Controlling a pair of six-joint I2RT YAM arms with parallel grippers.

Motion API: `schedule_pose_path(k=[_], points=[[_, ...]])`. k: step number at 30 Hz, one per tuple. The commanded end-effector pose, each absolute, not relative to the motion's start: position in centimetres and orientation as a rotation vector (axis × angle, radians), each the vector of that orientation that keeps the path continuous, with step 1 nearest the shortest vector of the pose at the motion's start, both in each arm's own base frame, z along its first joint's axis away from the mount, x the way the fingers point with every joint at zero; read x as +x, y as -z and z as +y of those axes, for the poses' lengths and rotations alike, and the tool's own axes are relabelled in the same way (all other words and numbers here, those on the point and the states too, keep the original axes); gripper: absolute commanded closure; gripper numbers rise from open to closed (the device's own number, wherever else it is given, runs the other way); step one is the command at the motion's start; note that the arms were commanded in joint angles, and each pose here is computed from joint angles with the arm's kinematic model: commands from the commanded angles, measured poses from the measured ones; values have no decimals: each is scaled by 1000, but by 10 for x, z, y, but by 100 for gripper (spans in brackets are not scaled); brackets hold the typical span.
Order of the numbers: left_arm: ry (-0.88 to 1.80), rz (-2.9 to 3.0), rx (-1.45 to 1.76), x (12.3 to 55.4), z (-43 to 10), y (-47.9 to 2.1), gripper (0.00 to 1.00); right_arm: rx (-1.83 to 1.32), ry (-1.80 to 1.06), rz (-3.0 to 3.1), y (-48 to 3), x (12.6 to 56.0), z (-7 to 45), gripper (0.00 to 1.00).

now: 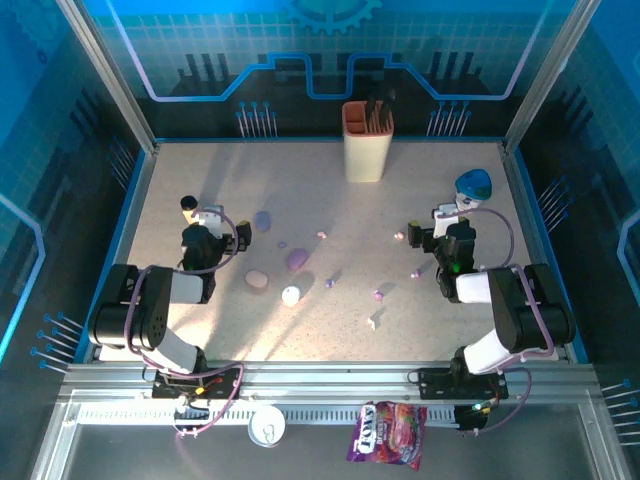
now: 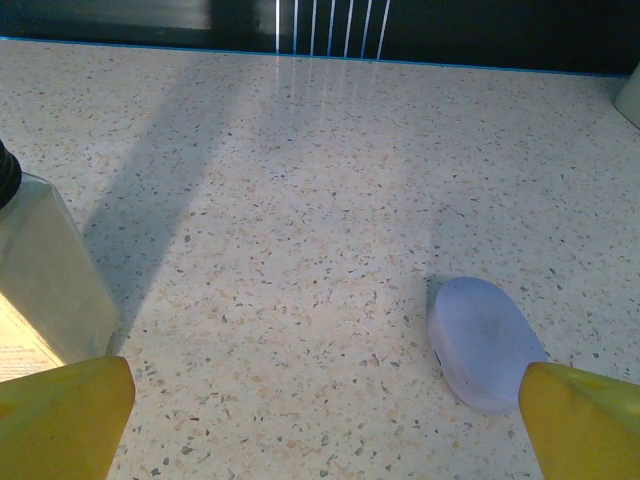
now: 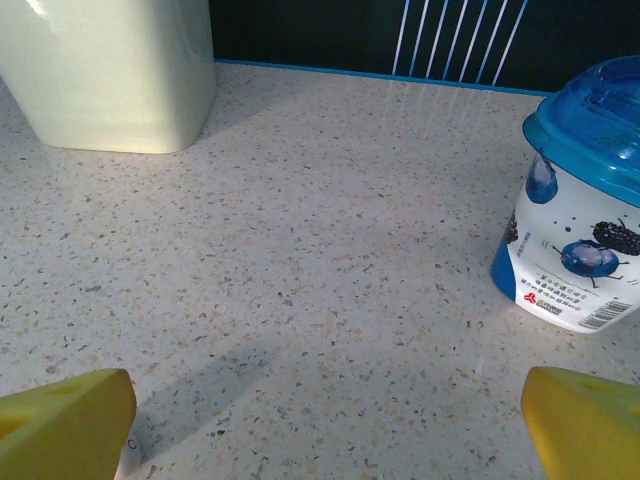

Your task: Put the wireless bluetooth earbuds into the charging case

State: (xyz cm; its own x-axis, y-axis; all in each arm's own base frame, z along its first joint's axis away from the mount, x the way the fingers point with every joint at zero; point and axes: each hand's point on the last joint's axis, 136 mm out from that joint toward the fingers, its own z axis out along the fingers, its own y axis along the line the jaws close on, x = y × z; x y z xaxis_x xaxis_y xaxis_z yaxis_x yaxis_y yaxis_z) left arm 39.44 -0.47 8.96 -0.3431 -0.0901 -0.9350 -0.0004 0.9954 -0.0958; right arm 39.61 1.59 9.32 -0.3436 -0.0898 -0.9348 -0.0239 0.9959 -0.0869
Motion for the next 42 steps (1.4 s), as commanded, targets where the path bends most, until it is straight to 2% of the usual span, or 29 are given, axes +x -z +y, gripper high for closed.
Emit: schedule_pose_path(k=[1, 25, 34, 38, 42], points=[[106, 1903, -45, 399, -9, -96, 1, -70, 66, 1887, -100, 398, 17, 0], [80, 1891, -81, 397, -2, -97, 1, -71, 58, 1878, -101, 396, 18, 0], [25, 1848, -113, 381, 2, -146, 1, -84, 56, 1819, -148, 378, 20, 0], [33, 1876, -85, 373, -15, -164, 1, -90, 7, 1828, -168, 367, 33, 0], [93, 1949, 45, 365, -55, -169, 1, -137, -109, 1879, -177, 356, 66, 0]])
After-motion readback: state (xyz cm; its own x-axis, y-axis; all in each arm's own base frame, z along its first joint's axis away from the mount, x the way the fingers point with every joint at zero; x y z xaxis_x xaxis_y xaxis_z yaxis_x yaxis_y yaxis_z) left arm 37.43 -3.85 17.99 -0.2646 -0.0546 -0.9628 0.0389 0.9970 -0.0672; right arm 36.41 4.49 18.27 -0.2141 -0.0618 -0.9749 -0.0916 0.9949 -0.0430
